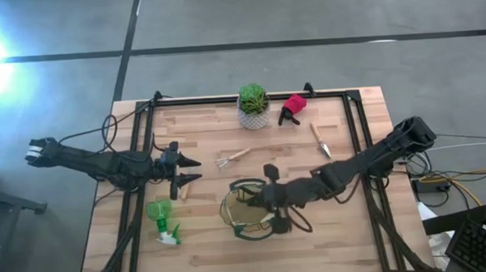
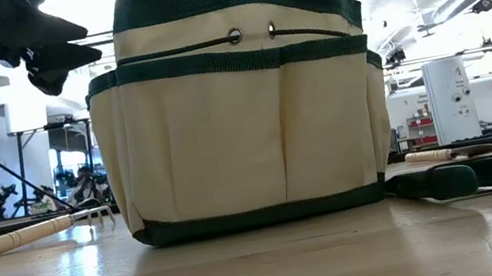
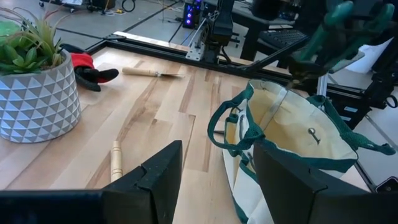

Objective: Pick & Place Garden tools in Gardening bag
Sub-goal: Put the right green shear scissors into the white gardening bag

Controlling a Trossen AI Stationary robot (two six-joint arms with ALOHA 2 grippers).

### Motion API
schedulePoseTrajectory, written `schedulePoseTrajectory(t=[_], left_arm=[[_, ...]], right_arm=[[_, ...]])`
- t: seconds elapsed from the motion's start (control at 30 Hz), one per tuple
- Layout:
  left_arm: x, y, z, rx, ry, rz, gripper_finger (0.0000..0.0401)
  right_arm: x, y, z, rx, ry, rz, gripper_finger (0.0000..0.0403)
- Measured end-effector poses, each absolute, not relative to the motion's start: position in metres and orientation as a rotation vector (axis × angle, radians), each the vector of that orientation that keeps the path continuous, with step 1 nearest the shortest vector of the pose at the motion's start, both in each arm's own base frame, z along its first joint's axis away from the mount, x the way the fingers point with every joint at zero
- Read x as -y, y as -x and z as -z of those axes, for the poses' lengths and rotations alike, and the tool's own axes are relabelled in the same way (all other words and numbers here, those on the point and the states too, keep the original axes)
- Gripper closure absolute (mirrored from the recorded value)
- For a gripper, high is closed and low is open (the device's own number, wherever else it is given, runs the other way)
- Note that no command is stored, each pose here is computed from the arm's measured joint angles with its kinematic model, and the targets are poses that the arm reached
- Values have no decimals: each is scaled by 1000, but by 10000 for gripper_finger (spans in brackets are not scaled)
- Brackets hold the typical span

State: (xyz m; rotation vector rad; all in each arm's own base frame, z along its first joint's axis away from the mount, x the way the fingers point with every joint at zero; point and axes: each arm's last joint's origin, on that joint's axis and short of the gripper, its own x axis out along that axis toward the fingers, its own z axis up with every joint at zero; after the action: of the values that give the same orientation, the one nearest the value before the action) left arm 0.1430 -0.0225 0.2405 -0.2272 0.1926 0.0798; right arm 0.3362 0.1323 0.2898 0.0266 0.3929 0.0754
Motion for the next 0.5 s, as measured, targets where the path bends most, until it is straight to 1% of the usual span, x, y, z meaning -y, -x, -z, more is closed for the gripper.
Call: schedulePoseTrajectory(t=[0.2, 0.5], left_arm=[[22, -143, -240, -193, 228, -80, 201], [22, -143, -240, -193, 228, -80, 201]], right_arm=[[-126, -339, -280, -464, -31, -75, 385], [-123, -340, -276, -505, -74, -79, 385]])
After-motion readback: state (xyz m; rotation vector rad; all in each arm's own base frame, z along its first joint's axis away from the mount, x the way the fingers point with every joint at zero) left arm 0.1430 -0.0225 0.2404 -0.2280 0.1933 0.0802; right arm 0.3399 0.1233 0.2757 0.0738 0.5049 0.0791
